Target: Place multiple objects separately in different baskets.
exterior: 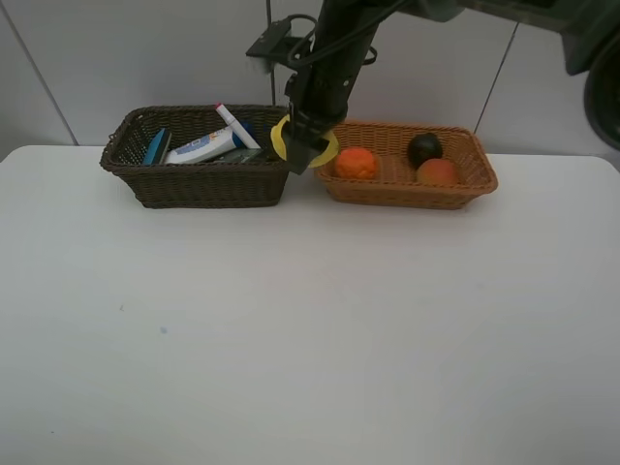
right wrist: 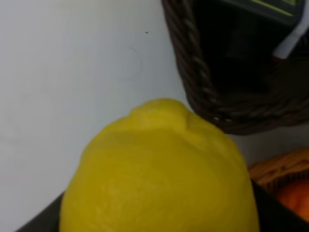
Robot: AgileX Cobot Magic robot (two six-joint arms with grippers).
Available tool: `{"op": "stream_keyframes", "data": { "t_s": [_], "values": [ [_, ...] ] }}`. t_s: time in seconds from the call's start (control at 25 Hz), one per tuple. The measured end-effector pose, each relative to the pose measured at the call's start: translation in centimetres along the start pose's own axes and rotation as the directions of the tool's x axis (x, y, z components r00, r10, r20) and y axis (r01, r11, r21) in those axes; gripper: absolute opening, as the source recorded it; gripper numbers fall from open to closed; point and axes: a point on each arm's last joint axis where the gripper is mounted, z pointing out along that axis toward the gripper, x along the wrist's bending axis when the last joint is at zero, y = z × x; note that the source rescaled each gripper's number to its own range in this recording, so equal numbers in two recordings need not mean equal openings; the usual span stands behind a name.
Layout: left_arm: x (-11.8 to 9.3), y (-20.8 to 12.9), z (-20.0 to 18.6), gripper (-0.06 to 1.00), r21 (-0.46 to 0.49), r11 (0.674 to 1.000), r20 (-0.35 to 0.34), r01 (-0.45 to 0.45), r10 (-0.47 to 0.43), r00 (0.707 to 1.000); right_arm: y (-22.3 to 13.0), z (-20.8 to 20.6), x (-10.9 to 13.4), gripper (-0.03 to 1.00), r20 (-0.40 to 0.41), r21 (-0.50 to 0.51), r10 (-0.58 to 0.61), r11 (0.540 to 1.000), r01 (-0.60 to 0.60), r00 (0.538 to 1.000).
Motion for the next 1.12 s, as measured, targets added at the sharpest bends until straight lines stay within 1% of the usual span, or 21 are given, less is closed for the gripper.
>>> {"op": "stream_keyframes", "data": {
  "t_s": [0.12, 0.2, 0.32, 0.36, 0.52, 0.64, 0.68, 0.72, 0.8, 0.88, 0.96, 1.12],
  "values": [
    [0.0, 0.0, 0.0, 1.0, 0.0, 1.0, 0.0, 0.0, 0.0, 1.0, -2.3, -0.1, -2.6, 0.57, 0.031, 0.024, 0.13, 0.991, -0.131, 0.991],
    [0.0, 0.0, 0.0, 1.0, 0.0, 1.0, 0.0, 0.0, 0.0, 1.0, -4.3, -0.3, -4.9, 0.57, 0.07, 0.021, 0.236, 0.971, -0.238, 0.969],
    [0.0, 0.0, 0.0, 1.0, 0.0, 1.0, 0.0, 0.0, 0.0, 1.0, -7.1, -0.6, -7.8, 0.57, 0.112, -0.014, 0.386, 0.922, -0.387, 0.916],
    [0.0, 0.0, 0.0, 1.0, 0.0, 1.0, 0.0, 0.0, 0.0, 1.0, -8.2, -0.7, -8.9, 0.57, 0.127, -0.031, 0.441, 0.897, -0.441, 0.888],
    [0.0, 0.0, 0.0, 1.0, 0.0, 1.0, 0.0, 0.0, 0.0, 1.0, -11.0, -0.1, -11.4, 0.57, 0.156, -0.08, 0.59, 0.807, -0.585, 0.792],
    [0.0, 0.0, 0.0, 1.0, 0.0, 1.0, 0.0, 0.0, 0.0, 1.0, -12.3, 1.0, -12.4, 0.59, 0.158, -0.095, 0.67, 0.742, -0.664, 0.726],
    [0.0, 0.0, 0.0, 1.0, 0.0, 1.0, 0.0, 0.0, 0.0, 1.0, -12.5, 1.2, -12.6, 0.62, 0.151, -0.1, 0.698, 0.715, -0.692, 0.7],
    [0.0, 0.0, 0.0, 1.0, 0.0, 1.0, 0.0, 0.0, 0.0, 1.0, -12.8, 1.6, -12.8, 0.67, 0.155, -0.098, 0.715, 0.698, -0.71, 0.682],
    [0.0, 0.0, 0.0, 1.0, 0.0, 1.0, 0.0, 0.0, 0.0, 1.0, -13.0, 2.0, -12.8, 0.79, 0.15, -0.099, 0.747, 0.663, -0.742, 0.648],
    [0.0, 0.0, 0.0, 1.0, 0.0, 1.0, 0.0, 0.0, 0.0, 1.0, -13.0, 2.2, -12.9, 0.88, 0.16, -0.104, 0.762, 0.645, -0.757, 0.627],
    [0.0, 0.0, 0.0, 1.0, 0.0, 1.0, 0.0, 0.0, 0.0, 1.0, -13.1, 2.2, -13.0, 0.91, 0.161, -0.108, 0.771, 0.634, -0.766, 0.616],
    [0.0, 0.0, 0.0, 1.0, 0.0, 1.0, 0.0, 0.0, 0.0, 1.0, -13.1, 2.3, -12.8, 0.92, 0.157, -0.096, 0.782, 0.619, -0.779, 0.602]
  ]
}}
